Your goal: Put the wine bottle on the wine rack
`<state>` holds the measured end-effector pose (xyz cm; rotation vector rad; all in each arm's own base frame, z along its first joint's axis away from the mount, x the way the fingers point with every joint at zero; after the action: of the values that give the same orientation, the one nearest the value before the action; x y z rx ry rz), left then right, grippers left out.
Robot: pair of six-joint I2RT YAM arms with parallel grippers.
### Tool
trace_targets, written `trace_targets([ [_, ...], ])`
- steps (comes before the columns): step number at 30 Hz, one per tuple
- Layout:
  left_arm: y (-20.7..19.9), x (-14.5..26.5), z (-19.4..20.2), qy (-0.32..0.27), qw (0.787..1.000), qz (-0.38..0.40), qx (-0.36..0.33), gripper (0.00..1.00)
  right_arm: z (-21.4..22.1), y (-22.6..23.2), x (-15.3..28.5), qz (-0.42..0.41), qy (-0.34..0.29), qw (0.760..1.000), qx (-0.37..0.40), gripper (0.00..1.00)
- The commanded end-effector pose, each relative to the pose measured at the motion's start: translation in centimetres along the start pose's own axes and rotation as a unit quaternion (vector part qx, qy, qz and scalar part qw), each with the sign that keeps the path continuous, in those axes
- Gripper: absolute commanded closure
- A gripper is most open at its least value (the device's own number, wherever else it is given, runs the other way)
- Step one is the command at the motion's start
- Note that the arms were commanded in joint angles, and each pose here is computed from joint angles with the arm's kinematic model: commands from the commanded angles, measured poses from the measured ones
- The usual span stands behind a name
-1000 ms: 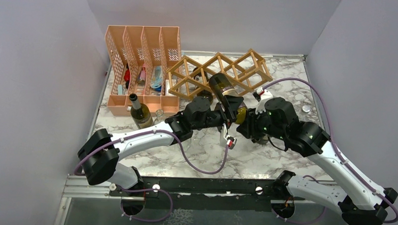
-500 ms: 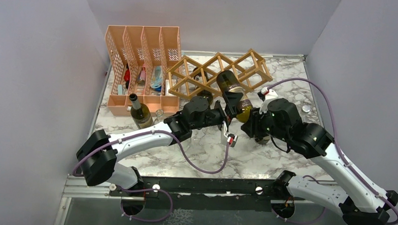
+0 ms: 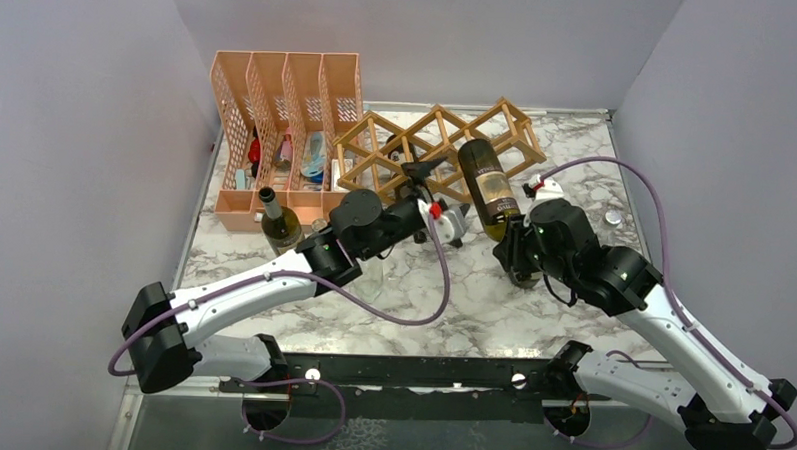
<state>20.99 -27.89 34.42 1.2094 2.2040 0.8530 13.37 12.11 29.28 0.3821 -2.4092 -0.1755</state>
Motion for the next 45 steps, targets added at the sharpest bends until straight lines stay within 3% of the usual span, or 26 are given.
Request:
trace_targets([
  [1, 2.5, 1.8, -0.7, 0.052, 0.975, -0.147, 0.158, 0.01, -1.1, 0.5, -0.7, -0.003, -0.043, 0.999, -0.012, 0.99],
  [9, 3.1, 4.3, -1.8, 0.043, 0.955, -0.178, 0.235, 0.01, 0.2, 0.6, -1.9, -0.013, -0.010, 1.000, 0.001, 0.99],
  [18, 2.5, 6.7, -1.6, 0.089, 0.939, -0.169, 0.286, 0.01, 1.5, 0.1, -3.2, 0.011, 0.024, 0.999, 0.019, 0.99],
  [32, 2.2, 7.4, -1.3, 0.101, 0.933, -0.174, 0.299, 0.01, 3.1, -0.1, -5.7, 0.072, 0.068, 0.995, -0.013, 0.99],
  [45, 1.9, 7.3, -1.0, 0.114, 0.936, -0.166, 0.290, 0.01, 2.6, 0.5, -9.2, 0.116, 0.044, 0.992, -0.019, 0.99],
])
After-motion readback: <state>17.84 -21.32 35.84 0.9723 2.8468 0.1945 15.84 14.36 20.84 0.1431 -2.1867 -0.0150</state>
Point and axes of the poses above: each gripper's point midway between its finger pads, its own x axis back along the fingers, its own y axis along the line the jaws close on, z = x × y, the point moved 9 cm from there along x, back along the fingers, and after that the axes turned 4 degrees about -x, right-handed, at the moved point
